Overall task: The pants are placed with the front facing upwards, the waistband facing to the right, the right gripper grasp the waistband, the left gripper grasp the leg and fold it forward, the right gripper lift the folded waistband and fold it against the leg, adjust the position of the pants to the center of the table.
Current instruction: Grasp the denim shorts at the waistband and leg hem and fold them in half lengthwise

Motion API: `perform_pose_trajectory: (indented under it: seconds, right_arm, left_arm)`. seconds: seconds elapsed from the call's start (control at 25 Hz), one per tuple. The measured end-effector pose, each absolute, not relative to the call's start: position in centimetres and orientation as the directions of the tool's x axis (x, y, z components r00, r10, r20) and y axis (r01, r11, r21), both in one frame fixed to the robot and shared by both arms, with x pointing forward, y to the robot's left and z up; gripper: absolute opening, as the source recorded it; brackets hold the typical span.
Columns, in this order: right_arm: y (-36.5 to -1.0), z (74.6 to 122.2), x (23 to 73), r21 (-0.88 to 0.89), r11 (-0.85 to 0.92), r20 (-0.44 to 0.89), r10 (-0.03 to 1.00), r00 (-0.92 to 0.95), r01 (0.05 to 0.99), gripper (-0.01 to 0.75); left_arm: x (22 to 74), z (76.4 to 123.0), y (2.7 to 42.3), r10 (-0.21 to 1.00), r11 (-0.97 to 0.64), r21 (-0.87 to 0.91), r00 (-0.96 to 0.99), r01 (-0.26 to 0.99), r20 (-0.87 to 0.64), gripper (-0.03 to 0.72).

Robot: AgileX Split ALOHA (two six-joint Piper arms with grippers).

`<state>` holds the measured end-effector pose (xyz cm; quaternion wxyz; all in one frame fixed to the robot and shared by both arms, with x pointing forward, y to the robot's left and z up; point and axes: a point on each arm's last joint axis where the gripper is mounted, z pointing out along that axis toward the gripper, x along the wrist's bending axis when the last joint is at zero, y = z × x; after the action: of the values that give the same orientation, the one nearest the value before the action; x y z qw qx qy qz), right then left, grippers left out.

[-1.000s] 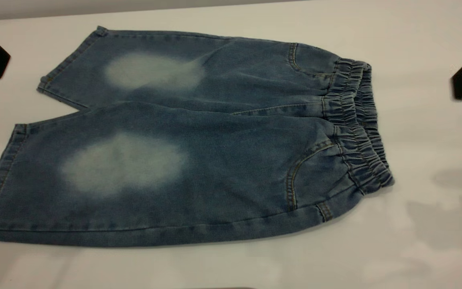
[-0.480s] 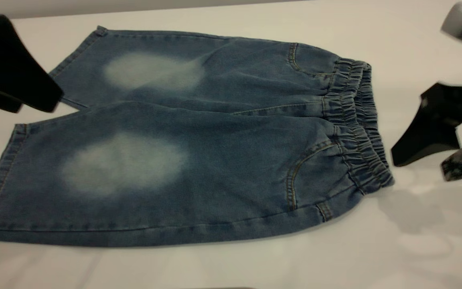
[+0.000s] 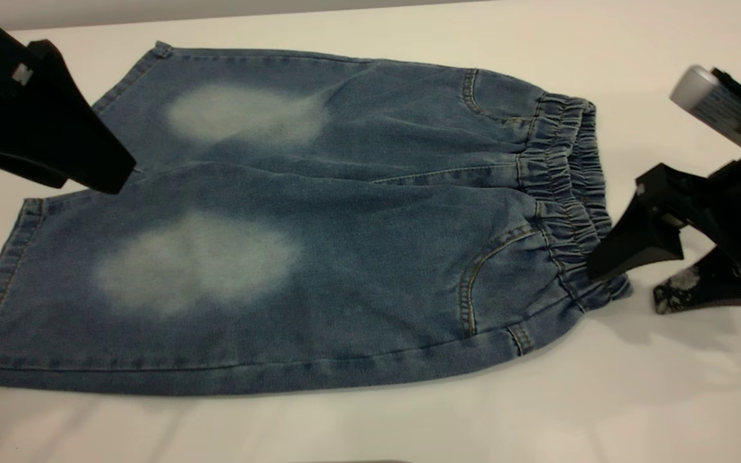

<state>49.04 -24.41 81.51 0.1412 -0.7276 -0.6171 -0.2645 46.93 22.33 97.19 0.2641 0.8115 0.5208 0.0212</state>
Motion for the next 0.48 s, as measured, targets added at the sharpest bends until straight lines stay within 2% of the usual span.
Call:
perform_pose_trajectory:
  seconds: [0.48]
  right_arm:
    - [-24.47,81.03,49.0,0.115,-0.172,0.625,0.778,0.063,0.978,0.531]
  left_arm:
    - [47.27,97.27,22.45,0.867,-0.306,0.478,0.448,0.824,-0.218,0.515]
